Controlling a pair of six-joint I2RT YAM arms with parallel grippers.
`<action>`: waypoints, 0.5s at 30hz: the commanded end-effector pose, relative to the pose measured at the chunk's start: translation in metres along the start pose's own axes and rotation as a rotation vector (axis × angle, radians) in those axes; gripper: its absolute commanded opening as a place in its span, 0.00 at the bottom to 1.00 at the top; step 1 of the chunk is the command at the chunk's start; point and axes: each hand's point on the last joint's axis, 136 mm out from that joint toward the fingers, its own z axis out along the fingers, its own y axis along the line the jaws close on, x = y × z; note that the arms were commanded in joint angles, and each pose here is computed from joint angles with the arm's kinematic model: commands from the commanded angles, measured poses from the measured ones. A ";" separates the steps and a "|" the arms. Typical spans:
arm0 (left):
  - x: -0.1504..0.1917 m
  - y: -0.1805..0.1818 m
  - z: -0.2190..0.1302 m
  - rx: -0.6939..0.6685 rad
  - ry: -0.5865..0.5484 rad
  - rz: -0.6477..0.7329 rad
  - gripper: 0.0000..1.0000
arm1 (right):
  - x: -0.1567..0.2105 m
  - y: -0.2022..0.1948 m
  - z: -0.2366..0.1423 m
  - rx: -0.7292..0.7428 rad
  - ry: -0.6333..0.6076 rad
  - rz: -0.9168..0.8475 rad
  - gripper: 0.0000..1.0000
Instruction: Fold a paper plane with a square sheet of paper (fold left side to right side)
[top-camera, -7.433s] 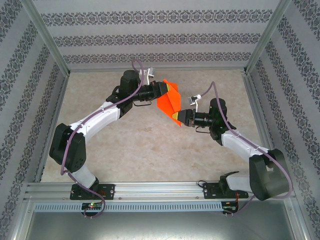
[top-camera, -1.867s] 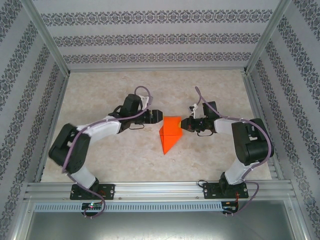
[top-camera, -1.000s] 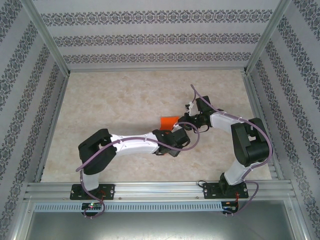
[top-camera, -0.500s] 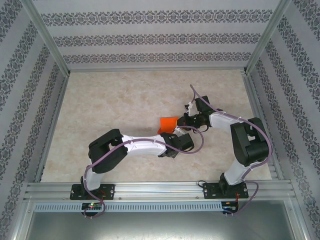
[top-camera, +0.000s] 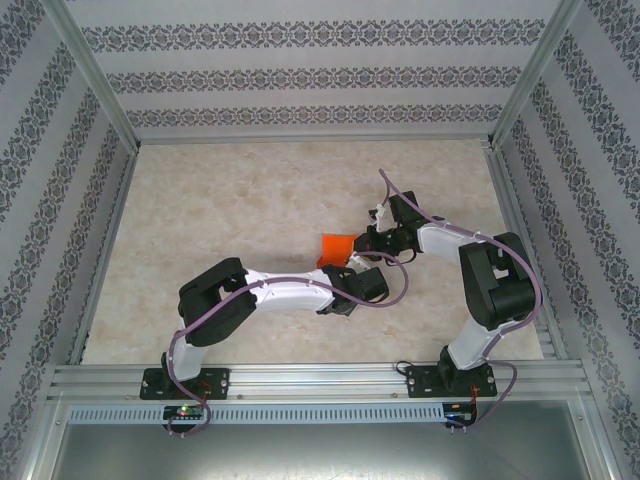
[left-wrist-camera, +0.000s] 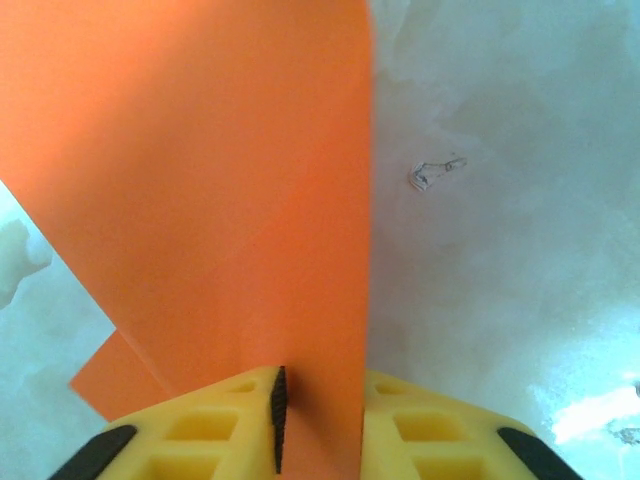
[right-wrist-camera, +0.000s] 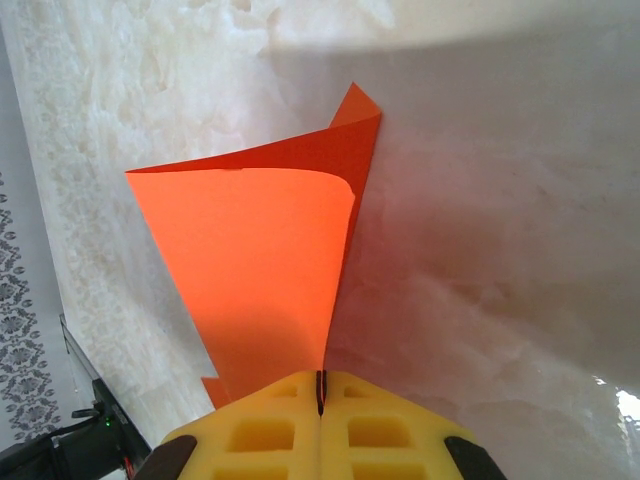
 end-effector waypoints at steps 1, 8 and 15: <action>0.006 -0.002 0.000 -0.033 0.016 0.025 0.21 | -0.003 0.007 0.001 0.000 0.001 -0.025 0.01; 0.005 -0.002 0.003 -0.025 0.017 0.014 0.14 | -0.016 0.017 -0.015 0.000 -0.048 -0.064 0.18; -0.006 0.001 -0.004 0.054 -0.013 -0.053 0.11 | -0.034 0.023 -0.065 0.011 -0.227 -0.093 0.41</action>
